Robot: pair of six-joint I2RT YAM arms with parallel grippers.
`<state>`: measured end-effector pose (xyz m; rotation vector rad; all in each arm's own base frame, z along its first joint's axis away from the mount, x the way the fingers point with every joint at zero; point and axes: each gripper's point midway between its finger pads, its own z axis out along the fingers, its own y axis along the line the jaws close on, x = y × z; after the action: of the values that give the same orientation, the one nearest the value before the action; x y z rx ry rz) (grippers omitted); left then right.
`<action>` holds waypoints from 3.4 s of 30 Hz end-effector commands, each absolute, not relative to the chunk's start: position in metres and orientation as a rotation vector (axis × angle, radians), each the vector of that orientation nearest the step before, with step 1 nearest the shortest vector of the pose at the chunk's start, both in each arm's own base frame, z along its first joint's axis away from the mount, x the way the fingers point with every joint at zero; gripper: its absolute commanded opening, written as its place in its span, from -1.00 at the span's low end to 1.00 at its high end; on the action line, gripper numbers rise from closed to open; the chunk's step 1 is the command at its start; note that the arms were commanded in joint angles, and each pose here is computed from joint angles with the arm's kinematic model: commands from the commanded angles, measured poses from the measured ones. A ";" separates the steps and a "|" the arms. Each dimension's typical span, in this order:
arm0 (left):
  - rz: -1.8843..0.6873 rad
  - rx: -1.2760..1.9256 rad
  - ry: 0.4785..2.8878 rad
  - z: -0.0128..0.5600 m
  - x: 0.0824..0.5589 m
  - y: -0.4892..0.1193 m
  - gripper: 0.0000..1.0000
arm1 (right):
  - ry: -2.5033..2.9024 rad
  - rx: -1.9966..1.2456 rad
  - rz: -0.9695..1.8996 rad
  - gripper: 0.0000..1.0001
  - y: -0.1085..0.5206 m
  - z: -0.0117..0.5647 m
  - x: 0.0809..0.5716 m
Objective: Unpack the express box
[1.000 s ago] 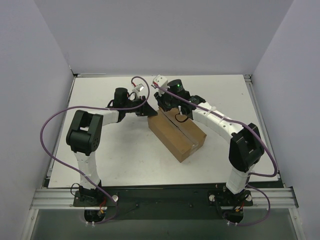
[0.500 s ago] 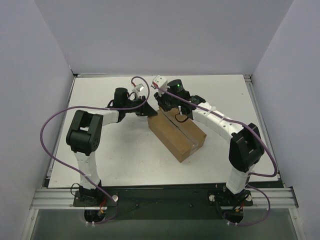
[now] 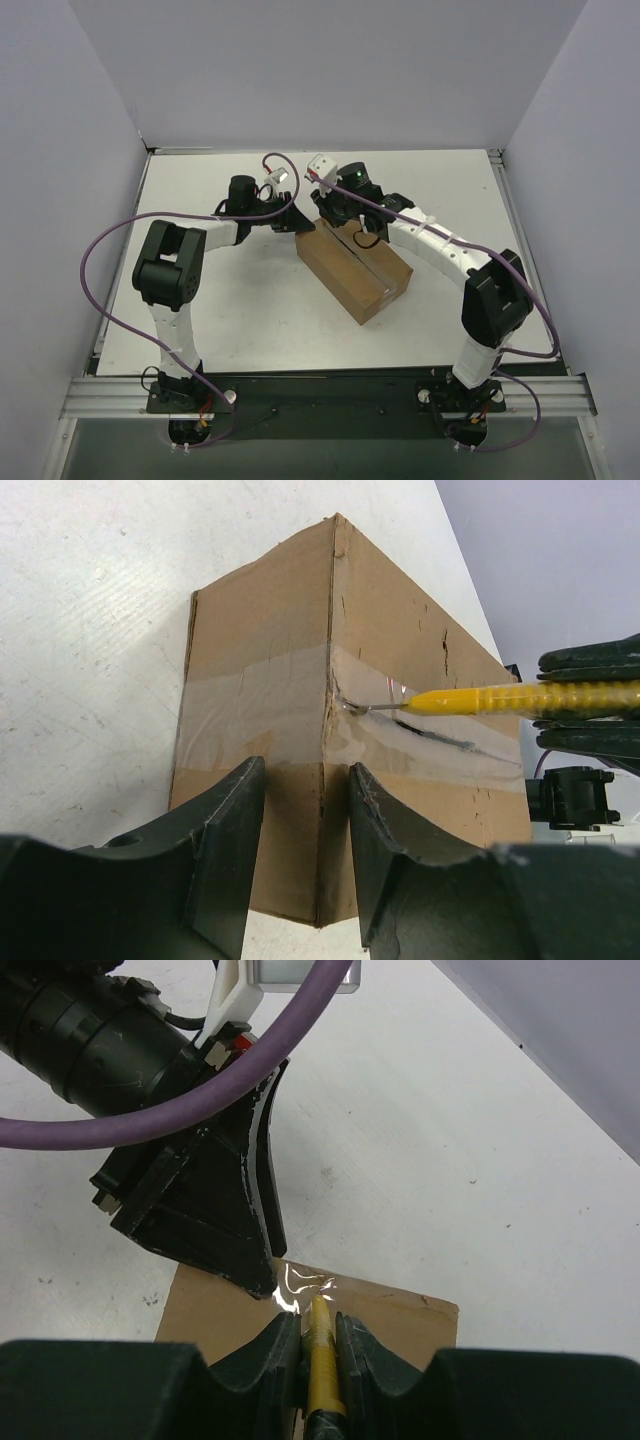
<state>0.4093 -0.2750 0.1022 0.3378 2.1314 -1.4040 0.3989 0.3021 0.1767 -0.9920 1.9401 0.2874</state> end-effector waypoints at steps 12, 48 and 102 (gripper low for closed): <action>-1.334 0.296 2.180 0.086 0.420 -0.272 -0.07 | 2.005 -0.983 0.260 -1.00 0.276 0.190 0.364; -1.289 0.277 2.198 0.078 0.430 -0.268 -0.07 | 2.146 -0.977 0.150 -1.00 0.215 0.176 0.308; -1.275 0.272 2.218 0.073 0.433 -0.268 -0.08 | 2.085 -0.904 0.163 -1.00 0.241 0.193 0.317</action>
<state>0.4188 -0.2792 0.1019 0.3348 2.1541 -1.4003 0.3150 0.2426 0.1917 -0.9150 2.1041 0.1956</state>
